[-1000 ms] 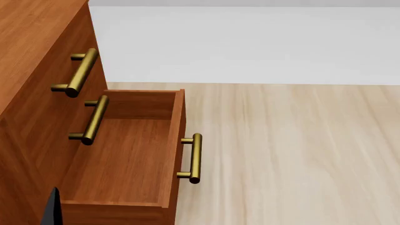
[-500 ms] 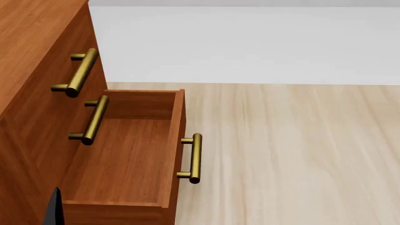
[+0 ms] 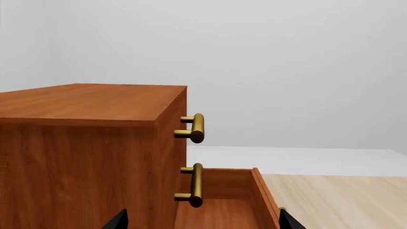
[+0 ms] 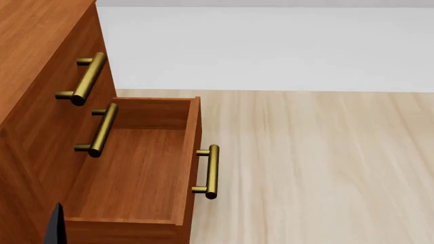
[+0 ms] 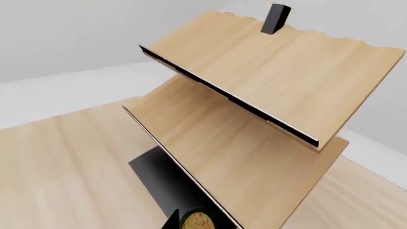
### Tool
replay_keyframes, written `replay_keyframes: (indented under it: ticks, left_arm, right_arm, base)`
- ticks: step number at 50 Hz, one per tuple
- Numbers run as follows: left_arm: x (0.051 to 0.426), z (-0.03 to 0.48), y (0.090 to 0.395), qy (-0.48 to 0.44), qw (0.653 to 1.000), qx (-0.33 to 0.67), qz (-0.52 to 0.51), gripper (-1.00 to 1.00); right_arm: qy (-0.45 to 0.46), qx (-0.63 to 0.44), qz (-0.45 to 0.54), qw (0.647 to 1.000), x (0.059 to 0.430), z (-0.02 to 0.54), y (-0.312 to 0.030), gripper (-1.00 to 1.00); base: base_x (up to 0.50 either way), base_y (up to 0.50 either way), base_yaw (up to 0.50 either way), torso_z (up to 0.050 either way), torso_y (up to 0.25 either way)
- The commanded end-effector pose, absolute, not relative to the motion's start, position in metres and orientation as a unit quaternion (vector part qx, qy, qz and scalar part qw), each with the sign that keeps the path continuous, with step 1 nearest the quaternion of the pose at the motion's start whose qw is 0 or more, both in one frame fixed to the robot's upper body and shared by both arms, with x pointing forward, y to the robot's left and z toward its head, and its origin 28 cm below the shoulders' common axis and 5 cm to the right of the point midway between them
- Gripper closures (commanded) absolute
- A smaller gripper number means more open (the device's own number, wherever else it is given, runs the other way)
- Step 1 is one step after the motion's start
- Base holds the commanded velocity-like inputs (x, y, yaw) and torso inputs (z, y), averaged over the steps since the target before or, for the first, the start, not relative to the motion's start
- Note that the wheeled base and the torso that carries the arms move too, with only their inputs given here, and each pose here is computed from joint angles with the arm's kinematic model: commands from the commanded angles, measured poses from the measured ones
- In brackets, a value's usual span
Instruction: Put the wine bottle in the bottom drawer of the cabinet.
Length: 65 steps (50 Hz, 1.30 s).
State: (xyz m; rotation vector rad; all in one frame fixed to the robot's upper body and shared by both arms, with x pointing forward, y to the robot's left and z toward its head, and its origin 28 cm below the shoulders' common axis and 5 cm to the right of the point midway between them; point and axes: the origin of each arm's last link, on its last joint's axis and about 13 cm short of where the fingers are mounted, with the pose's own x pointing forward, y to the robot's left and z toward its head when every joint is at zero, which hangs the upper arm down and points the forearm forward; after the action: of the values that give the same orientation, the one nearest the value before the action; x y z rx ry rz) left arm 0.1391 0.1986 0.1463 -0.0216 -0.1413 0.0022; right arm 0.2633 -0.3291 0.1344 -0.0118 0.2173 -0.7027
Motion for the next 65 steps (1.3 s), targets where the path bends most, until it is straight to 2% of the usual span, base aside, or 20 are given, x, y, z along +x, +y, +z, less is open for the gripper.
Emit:
replay_keyframes:
  ticks: [1,14,31,48,65]
  left_arm:
    - [0.139,0.146,0.199,-0.071,0.997,-0.011,0.003,-1.00]
    - [0.139,0.146,0.199,-0.070,0.997,-0.010,0.004,-1.00]
    - [0.139,0.146,0.201,-0.067,0.998,-0.013,0.007,-1.00]
    - [0.140,0.146,0.204,-0.066,0.998,-0.015,0.015,-1.00]
    - [0.138,0.145,0.205,-0.069,0.997,-0.013,0.019,-1.00]
  right_arm:
    - [0.066,-0.020,-0.346,0.936,0.254,0.160,-0.331,1.00]
    - [0.009,-0.054,-0.330,0.942,0.250,0.212,-0.319,1.00]
    - [-0.038,-0.097,-0.249,0.963,0.262,0.281,-0.282,1.00]
    - [-0.088,-0.107,-0.179,0.974,0.267,0.346,-0.252,1.00]
    - [-0.103,-0.094,-0.096,0.986,0.281,0.386,-0.218,1.00]
  base:
    - [0.00,0.00,0.00,0.000,0.000]
    - [0.00,0.00,0.00,0.000,0.001]
    - [0.00,0.00,0.00,0.000,0.001]
    - [0.00,0.00,0.00,0.000,0.001]
    - [0.00,0.00,0.00,0.000,0.001]
